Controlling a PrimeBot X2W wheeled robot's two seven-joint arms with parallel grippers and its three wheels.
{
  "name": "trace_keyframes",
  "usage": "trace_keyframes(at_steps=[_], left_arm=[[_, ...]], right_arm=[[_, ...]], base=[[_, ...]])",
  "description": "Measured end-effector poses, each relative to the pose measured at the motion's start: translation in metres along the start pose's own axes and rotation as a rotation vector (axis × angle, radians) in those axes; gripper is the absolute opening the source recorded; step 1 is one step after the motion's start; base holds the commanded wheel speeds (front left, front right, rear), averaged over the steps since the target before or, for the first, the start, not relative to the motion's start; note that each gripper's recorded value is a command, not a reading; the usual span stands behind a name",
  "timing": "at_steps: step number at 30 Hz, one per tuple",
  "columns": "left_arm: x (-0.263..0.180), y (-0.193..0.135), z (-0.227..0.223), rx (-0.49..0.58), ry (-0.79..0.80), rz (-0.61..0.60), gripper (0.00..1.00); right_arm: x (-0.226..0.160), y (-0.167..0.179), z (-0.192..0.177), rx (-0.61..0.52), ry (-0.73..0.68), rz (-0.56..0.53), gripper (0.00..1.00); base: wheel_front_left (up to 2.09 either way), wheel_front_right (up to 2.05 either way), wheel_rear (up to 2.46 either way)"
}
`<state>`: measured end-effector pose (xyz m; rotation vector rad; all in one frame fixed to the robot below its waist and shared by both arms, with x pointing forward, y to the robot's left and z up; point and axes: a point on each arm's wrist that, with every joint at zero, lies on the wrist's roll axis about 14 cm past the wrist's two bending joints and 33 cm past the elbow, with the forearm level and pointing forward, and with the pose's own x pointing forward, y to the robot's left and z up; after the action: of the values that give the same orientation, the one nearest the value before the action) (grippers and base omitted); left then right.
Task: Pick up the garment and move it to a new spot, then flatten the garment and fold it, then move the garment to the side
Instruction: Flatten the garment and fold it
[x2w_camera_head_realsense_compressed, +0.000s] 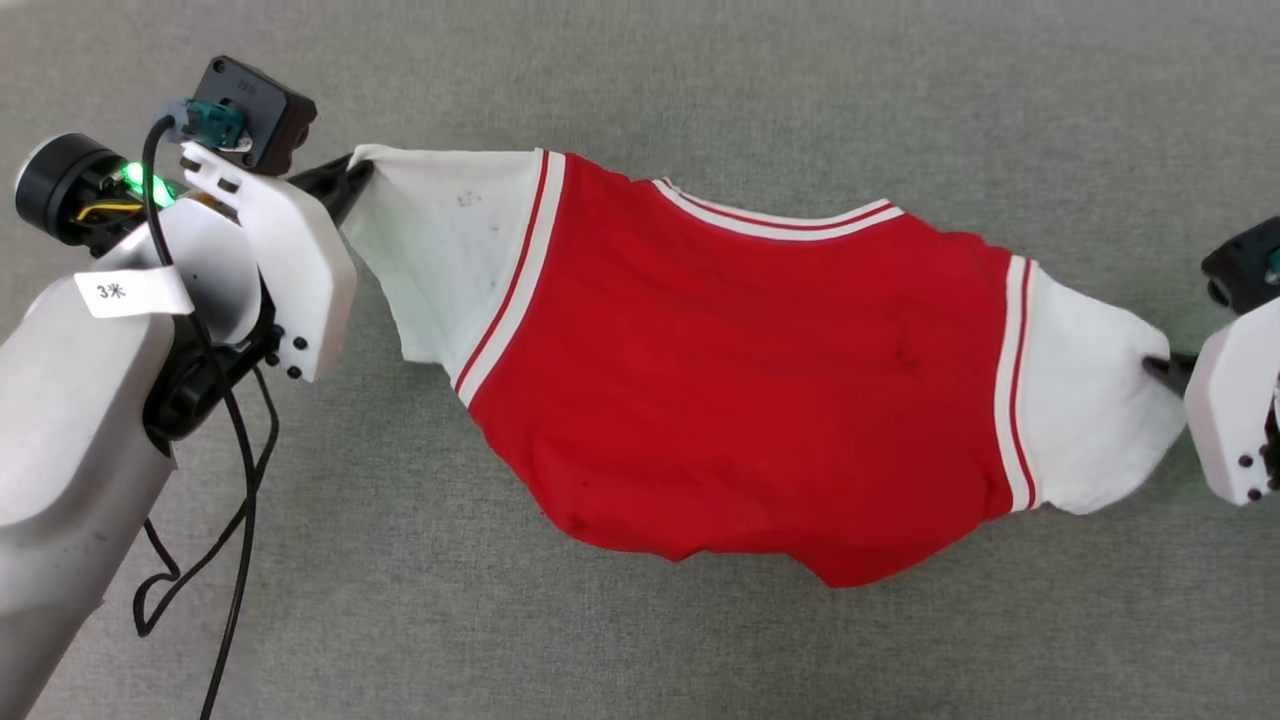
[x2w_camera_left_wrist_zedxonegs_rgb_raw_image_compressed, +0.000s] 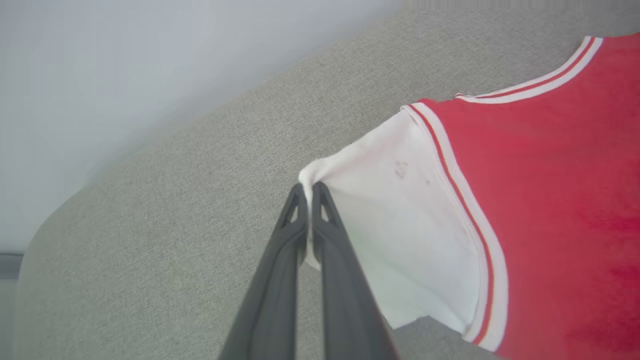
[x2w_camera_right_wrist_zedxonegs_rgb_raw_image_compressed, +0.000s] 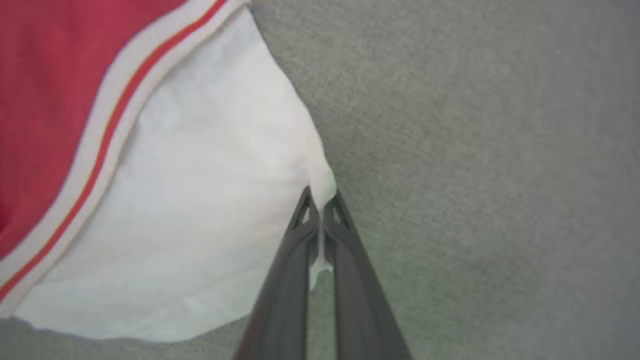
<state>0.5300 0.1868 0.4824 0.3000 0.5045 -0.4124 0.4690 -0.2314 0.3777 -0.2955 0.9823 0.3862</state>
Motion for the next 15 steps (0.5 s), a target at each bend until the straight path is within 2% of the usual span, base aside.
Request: trace_keyframes(at_steps=[8,15], left_arm=[[-0.032,0.004,0.053,0.066,-0.177,0.045,0.00],[-0.082,0.009,0.125,0.145,-0.413,0.116,0.00]], right_arm=[[-0.060,-0.015,0.075,-0.043,-0.356,-0.079,0.00],[-0.139,-0.025,0.135,-0.074,-0.672,-0.158,0.00]], base=[[0.00,0.00,0.00],[0.00,0.00,0.00]])
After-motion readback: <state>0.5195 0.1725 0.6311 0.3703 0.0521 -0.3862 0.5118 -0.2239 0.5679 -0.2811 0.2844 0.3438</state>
